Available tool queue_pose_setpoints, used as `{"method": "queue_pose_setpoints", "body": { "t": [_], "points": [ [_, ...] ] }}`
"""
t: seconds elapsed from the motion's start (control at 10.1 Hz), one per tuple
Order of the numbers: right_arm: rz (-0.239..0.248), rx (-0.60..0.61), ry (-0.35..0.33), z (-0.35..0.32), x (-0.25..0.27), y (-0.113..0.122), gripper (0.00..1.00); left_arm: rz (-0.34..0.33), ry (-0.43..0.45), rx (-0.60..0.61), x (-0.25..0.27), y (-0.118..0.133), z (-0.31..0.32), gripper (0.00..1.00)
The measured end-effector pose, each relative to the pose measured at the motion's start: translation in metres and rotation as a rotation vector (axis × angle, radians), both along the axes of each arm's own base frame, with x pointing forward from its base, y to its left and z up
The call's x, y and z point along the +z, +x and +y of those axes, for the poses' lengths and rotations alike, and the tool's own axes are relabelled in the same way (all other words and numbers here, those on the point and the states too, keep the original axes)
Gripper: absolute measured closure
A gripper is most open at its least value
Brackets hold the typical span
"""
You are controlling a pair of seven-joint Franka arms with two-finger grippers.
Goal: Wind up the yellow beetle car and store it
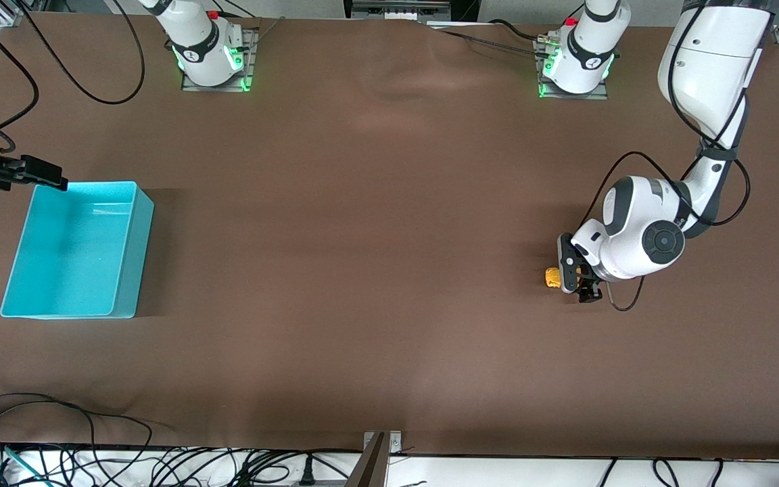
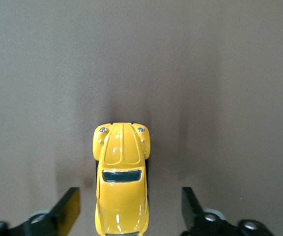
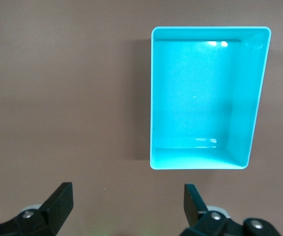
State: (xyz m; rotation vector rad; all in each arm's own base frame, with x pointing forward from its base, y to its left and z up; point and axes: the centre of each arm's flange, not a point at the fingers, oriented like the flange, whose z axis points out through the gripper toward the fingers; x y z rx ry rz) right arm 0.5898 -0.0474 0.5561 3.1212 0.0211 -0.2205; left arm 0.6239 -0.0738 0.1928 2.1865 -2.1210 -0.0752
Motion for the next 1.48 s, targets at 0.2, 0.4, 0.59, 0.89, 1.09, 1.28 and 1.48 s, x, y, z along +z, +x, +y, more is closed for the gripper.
{"method": "queue_pose_setpoints", "body": {
  "t": [0.2,0.4,0.59,0.89,1.09,1.28,1.48],
  "points": [
    [0.000,0.000,0.000,0.000,0.000,0.000,0.00,-0.018,-0.003,-0.002,-0.005,0.000,-0.002,0.31],
    [0.001,0.000,0.000,0.000,0.000,0.000,0.00,-0.026,-0.004,-0.002,-0.007,0.001,-0.001,0.55],
    [0.002,0.000,0.000,0.000,-0.001,0.000,0.00,-0.027,-0.004,-0.005,-0.007,0.001,-0.002,0.55],
    [0.001,0.000,0.000,0.000,-0.001,0.000,0.00,-0.031,-0.006,-0.029,-0.007,0.001,-0.006,0.55],
    [0.002,0.000,0.000,0.000,-0.001,0.000,0.00,-0.033,-0.008,-0.057,-0.007,0.001,-0.003,0.55],
    [0.002,0.000,0.000,0.000,-0.001,0.000,0.00,-0.034,-0.006,-0.070,-0.008,0.002,0.008,0.55],
    [0.004,0.000,0.000,0.000,-0.001,0.000,0.00,-0.030,-0.003,-0.038,-0.009,0.005,0.044,0.55]
  ]
}}
